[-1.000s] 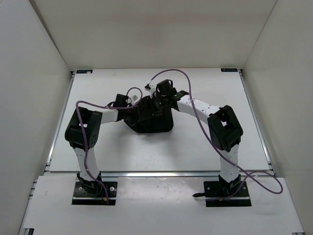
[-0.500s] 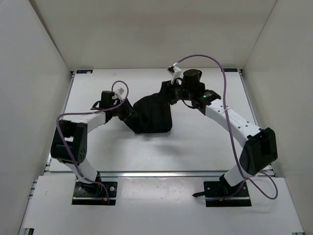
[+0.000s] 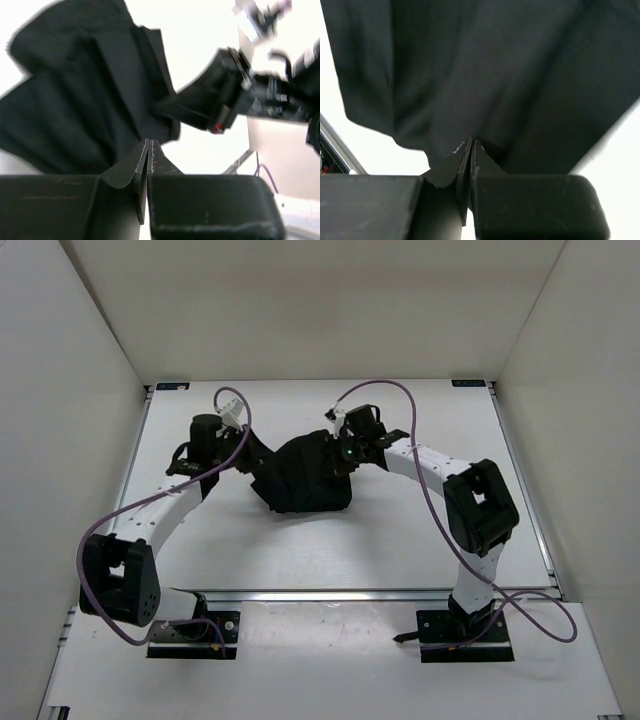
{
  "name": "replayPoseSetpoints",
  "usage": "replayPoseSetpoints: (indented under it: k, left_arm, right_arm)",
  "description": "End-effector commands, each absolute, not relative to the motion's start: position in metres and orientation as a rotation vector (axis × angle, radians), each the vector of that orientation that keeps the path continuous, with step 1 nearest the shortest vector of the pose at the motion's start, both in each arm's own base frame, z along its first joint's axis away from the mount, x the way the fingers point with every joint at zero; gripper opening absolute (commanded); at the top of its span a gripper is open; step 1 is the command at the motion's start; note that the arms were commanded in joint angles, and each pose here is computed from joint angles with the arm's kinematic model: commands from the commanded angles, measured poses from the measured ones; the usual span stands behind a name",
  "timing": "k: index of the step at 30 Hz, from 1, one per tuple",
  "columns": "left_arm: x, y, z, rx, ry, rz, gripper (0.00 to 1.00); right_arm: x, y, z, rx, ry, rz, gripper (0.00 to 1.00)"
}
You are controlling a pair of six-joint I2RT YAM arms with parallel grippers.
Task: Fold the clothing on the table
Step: Fold the skirt
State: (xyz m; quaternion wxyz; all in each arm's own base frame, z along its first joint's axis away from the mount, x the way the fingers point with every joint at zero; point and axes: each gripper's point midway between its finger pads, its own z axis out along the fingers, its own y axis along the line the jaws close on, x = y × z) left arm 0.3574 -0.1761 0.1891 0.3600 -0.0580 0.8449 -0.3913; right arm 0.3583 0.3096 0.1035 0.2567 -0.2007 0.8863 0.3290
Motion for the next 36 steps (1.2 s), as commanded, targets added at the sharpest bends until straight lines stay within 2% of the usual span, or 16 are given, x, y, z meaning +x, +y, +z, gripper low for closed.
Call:
replayPoseSetpoints:
  k: [1,4,11,17,19,20,21,22,23,25,26,27,28,30,33,36]
  left_arm:
    - [0.345,-0.197,0.191,-0.118,2.162,-1.052,0.12]
    - [0.344,-0.206,0.164,-0.121,2.212,-1.019,0.13]
    - [0.321,-0.19,0.055,-0.221,2.468,-0.744,0.01]
    - [0.328,-0.167,0.036,-0.235,2.527,-0.663,0.03]
    - [0.336,-0.164,0.043,-0.231,2.519,-0.692,0.09]
    - [0.341,-0.167,0.052,-0.208,2.504,-0.726,0.11]
    - [0.347,-0.165,0.062,-0.195,2.48,-0.734,0.2]
    - [0.354,-0.164,0.077,-0.185,2.454,-0.746,0.37]
    - [0.359,-0.167,0.087,-0.16,2.447,-0.756,0.47]
    - [0.369,-0.164,0.116,-0.118,2.403,-0.753,0.8]
    - [0.373,-0.162,0.13,-0.096,2.393,-0.735,0.89]
    - [0.375,-0.157,0.142,-0.073,2.384,-0.696,0.99]
    - [0.377,-0.155,0.155,-0.056,2.363,-0.667,0.98]
    - [0.38,-0.122,0.174,-0.059,2.378,-0.376,0.98]
    - [0.365,-0.098,0.18,-0.029,2.383,-0.133,0.99]
    - [0.342,-0.067,0.17,-0.094,2.4,-0.089,0.99]
  right_arm:
    - [0.381,0.333,0.141,-0.593,2.268,0.9,0.01]
    - [0.392,0.32,0.141,-0.538,2.271,0.891,0.01]
    - [0.403,0.266,0.093,-0.411,2.397,0.816,0.0]
    - [0.404,0.249,0.083,-0.372,2.41,0.812,0.0]
    - [0.409,0.246,0.095,-0.357,2.391,0.836,0.0]
    - [0.409,0.245,0.1,-0.357,2.389,0.851,0.04]
    - [0.41,0.251,0.117,-0.383,2.352,0.896,0.09]
    - [0.415,0.248,0.133,-0.373,2.327,0.906,0.21]
    - [0.414,0.246,0.142,-0.374,2.324,0.903,0.34]
    - [0.426,0.236,0.177,-0.354,2.282,0.889,0.42]
    - [0.428,0.231,0.189,-0.35,2.284,0.878,0.49]
    - [0.424,0.22,0.184,-0.305,2.351,0.844,0.51]
    - [0.432,0.21,0.2,-0.296,2.329,0.795,0.51]
    - [0.427,0.187,0.196,-0.226,2.421,0.688,0.52]
    - [0.421,0.16,0.187,-0.232,2.43,0.561,0.54]
    - [0.404,0.155,0.188,-0.24,2.366,0.516,0.56]
